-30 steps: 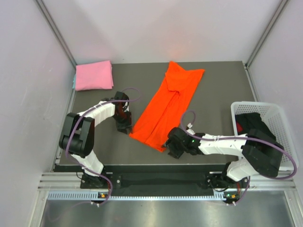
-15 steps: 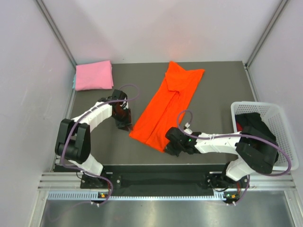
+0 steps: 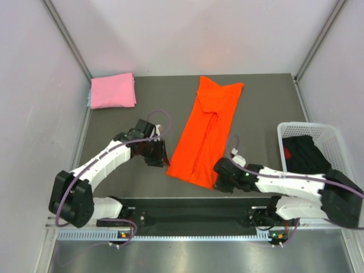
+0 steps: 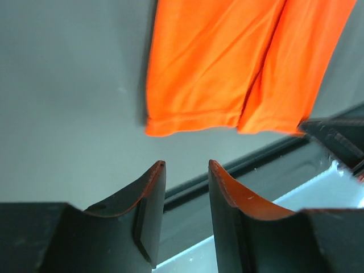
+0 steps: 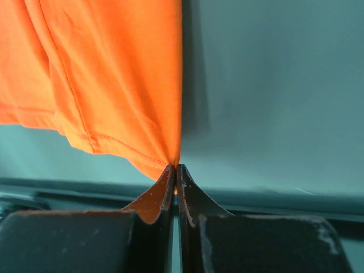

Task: Fold and stack the t-shirts
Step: Fold the tshirt

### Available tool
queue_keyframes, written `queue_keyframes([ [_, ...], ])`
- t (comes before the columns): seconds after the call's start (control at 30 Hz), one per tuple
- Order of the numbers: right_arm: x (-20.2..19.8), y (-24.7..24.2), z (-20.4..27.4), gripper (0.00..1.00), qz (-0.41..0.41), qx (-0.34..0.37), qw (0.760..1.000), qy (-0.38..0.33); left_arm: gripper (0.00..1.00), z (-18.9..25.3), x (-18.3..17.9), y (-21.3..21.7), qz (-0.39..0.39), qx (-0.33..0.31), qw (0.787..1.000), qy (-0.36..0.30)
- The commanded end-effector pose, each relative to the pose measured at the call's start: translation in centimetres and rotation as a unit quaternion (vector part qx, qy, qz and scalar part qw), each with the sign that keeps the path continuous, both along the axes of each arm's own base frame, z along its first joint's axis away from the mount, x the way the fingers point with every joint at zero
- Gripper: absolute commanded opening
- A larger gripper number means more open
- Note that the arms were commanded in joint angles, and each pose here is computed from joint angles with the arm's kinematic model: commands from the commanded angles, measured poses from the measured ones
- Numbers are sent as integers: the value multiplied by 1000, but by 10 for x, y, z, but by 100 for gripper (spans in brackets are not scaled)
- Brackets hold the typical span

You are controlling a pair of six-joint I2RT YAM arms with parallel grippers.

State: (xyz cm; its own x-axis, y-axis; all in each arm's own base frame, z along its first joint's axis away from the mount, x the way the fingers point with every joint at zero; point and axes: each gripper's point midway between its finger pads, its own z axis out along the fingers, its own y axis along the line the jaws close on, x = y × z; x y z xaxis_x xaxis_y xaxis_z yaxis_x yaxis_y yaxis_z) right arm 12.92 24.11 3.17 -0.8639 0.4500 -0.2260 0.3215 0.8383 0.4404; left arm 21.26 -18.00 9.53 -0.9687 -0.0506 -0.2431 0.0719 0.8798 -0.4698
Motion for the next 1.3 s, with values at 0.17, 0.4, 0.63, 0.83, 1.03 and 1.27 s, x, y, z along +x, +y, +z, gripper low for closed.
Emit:
queue_keyframes([
  [0.17,-43,-89,1,0,16,-49,999,-11,45,-9,-45,-42,20,-68,997,15],
  [0.4,-50,-96,-1,0,16,-31,999,-12,46,-25,-71,-83,11,-91,995,41],
  [0.63,-47,-90,-1,0,25,-28,999,-17,46,-49,-75,-80,24,-43,998,45],
  [0.83,-48,-90,-2,0,24,-22,999,-18,39,-68,-77,-80,30,-30,997,61],
  [1.03,-47,-95,0,0,15,-22,999,-24,15,-66,-80,-86,21,-35,997,65],
  [1.27,-44,-103,12,0,30,-54,997,-36,0,-50,-83,-104,11,-54,996,69],
])
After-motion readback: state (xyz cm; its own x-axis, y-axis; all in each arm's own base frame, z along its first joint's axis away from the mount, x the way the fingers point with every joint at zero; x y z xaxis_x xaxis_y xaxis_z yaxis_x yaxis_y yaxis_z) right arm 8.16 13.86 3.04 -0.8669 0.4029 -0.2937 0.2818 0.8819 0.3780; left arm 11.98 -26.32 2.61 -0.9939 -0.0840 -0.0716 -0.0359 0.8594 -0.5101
